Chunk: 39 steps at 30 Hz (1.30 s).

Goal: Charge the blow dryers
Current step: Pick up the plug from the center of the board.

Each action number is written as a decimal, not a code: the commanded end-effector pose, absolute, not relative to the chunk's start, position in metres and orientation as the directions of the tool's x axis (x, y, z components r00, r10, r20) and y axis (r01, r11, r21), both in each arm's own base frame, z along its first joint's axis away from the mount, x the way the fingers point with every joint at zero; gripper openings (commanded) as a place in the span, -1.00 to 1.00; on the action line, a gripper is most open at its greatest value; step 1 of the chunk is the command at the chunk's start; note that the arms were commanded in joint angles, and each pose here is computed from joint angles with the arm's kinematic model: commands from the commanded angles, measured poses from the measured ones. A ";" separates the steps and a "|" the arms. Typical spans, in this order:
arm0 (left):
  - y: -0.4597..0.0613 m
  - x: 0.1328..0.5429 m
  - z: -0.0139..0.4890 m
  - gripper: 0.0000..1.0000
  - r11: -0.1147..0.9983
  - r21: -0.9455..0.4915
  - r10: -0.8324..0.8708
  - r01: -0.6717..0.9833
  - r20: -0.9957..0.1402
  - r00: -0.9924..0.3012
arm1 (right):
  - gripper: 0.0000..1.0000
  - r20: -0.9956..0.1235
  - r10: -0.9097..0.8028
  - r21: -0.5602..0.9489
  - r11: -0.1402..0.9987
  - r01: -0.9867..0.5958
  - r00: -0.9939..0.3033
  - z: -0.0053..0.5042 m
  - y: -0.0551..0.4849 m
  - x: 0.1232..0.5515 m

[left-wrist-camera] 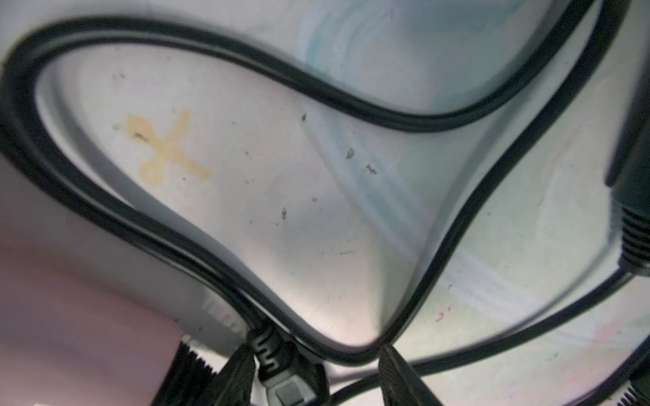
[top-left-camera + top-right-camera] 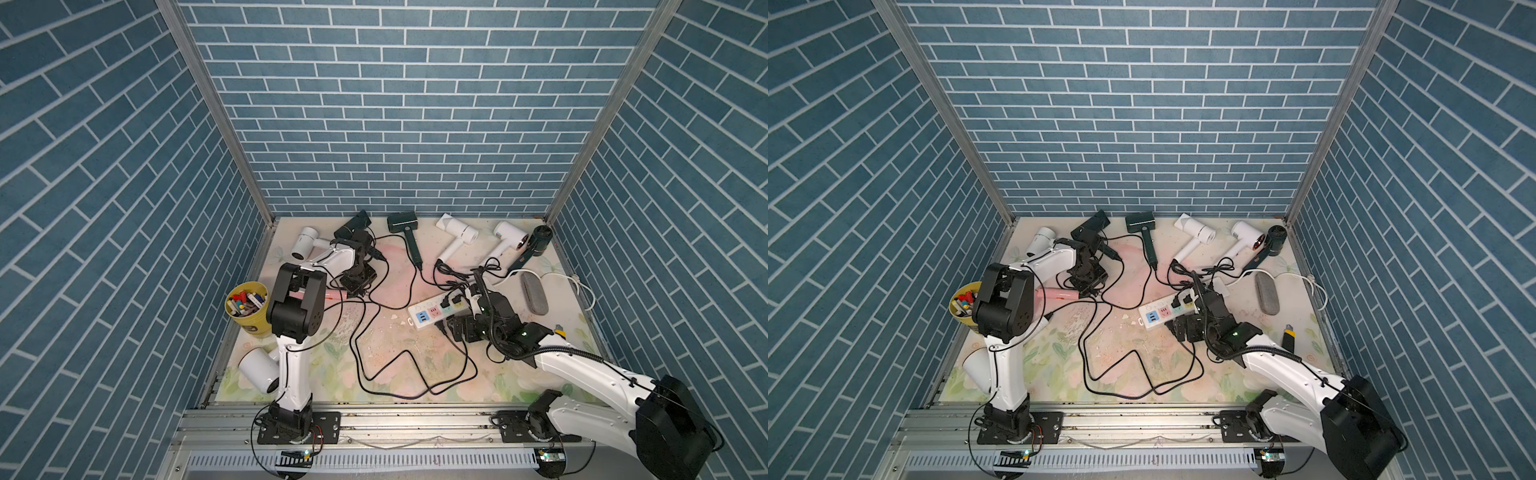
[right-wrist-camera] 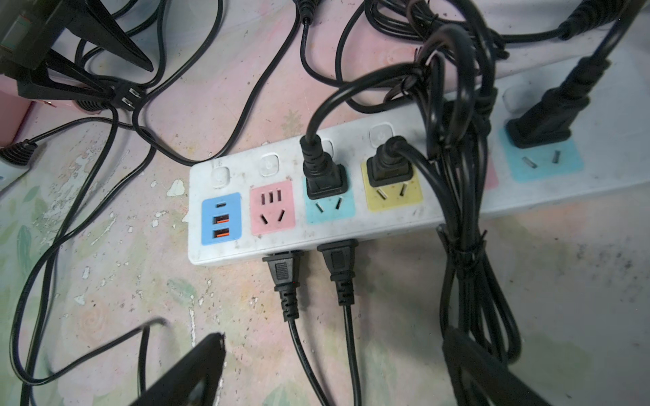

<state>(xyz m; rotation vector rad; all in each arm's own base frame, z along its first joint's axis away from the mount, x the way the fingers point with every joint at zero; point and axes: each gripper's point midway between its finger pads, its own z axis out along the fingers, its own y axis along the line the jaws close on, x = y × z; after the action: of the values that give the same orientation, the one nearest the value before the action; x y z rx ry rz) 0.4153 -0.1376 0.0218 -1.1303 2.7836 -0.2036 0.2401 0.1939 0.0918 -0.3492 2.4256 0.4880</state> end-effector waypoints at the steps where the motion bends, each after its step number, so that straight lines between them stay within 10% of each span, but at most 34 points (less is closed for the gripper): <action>1: -0.134 0.406 -0.003 0.11 0.712 -0.106 -0.700 -0.694 -0.040 -0.713 | 0.98 -0.648 -0.138 0.258 0.885 -0.387 -0.749 0.103 0.200 0.243; 12: -0.134 0.408 0.020 -0.52 0.722 -0.150 -0.689 -0.675 -0.069 -0.721 | 0.98 -0.647 -0.140 0.259 0.884 -0.389 -0.750 0.102 0.201 0.243; 39: -0.139 0.339 0.219 -0.53 0.776 -0.446 -0.597 -0.447 -0.289 -0.748 | 0.91 -0.726 -0.126 0.199 0.902 -0.382 -0.676 0.118 0.180 0.241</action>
<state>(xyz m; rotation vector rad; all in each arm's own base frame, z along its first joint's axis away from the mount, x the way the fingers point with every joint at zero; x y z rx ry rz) 0.3553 -0.1459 0.1926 -0.8409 2.5753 -0.4961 0.2432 0.1848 0.1171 -0.3302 2.3228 0.4678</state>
